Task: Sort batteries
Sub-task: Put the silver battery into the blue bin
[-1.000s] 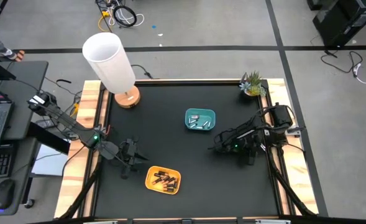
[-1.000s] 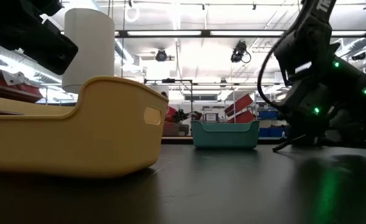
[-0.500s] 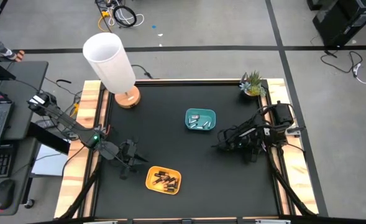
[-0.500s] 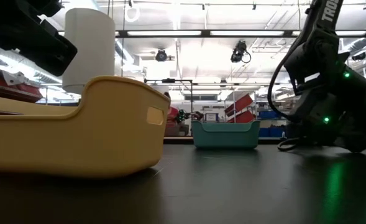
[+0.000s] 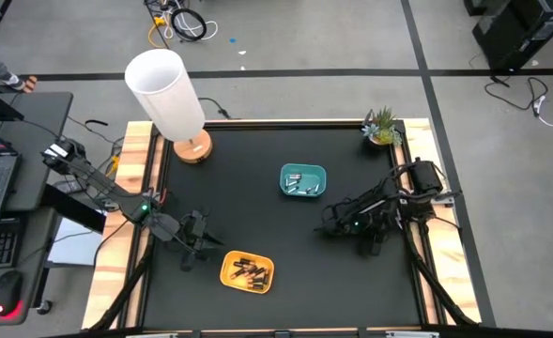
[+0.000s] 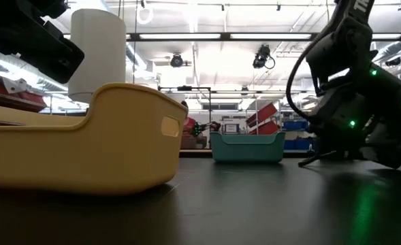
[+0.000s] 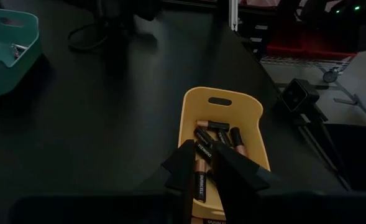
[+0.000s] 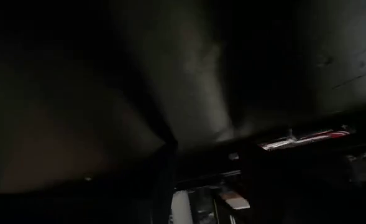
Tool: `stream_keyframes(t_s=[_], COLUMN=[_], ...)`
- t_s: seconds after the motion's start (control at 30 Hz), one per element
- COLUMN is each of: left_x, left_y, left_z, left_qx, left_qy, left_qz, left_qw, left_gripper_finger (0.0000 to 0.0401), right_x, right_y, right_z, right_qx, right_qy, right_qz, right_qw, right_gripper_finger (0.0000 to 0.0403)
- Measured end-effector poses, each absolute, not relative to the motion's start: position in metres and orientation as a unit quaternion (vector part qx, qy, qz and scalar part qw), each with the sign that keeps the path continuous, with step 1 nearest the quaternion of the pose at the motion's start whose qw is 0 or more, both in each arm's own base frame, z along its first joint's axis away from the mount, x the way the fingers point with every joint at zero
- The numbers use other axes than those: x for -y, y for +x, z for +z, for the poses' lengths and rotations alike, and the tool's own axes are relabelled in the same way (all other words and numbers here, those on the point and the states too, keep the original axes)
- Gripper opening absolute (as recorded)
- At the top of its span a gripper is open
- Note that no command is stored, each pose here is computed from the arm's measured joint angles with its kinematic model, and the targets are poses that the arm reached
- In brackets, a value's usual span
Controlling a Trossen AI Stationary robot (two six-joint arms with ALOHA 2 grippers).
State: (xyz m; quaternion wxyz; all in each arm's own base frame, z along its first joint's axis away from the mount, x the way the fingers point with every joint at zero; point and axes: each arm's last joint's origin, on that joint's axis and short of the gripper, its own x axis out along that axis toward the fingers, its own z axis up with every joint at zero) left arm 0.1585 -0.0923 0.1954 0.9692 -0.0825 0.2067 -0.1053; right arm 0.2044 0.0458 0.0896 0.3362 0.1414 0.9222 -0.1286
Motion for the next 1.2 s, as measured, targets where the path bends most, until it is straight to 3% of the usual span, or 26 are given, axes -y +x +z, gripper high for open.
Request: stream_keyframes(t_s=[0.13,0.27,0.47,0.7,0.93,1.2], left_x=[0.092,0.092,0.092,0.092,0.092,0.093], left_y=[0.159,0.159,0.159,0.159,0.158,0.158], left_z=[0.195,0.195,0.195,0.195,0.195,0.195], left_qx=[-0.207,-0.207,-0.207,-0.206,-0.207,-0.212], left_qy=[-0.082,-0.082,-0.082,-0.072,-0.071,-0.083], left_qz=[-0.105,-0.105,-0.105,-0.107,-0.113,-0.127], left_qw=[0.969,0.969,0.969,0.97,0.969,0.965], left_gripper_finger=[0.007,0.007,0.007,0.007,0.007,0.007], right_x=[-0.047,-0.035,-0.018,-0.01,-0.008,-0.01], right_y=[0.208,0.201,0.19,0.188,0.18,0.174], right_z=[0.096,0.096,0.105,0.094,0.09,0.086], right_qx=[-0.917,-0.912,-0.908,-0.9,-0.896,-0.89], right_qy=[0.122,0.149,0.115,0.149,0.163,0.19], right_qz=[-0.191,-0.244,-0.332,-0.32,-0.336,-0.346], right_qw=[0.33,0.295,0.226,0.254,0.241,0.23], right_gripper_finger=[0.0163,0.0159,0.0136,0.0085,0.001,0.0001])
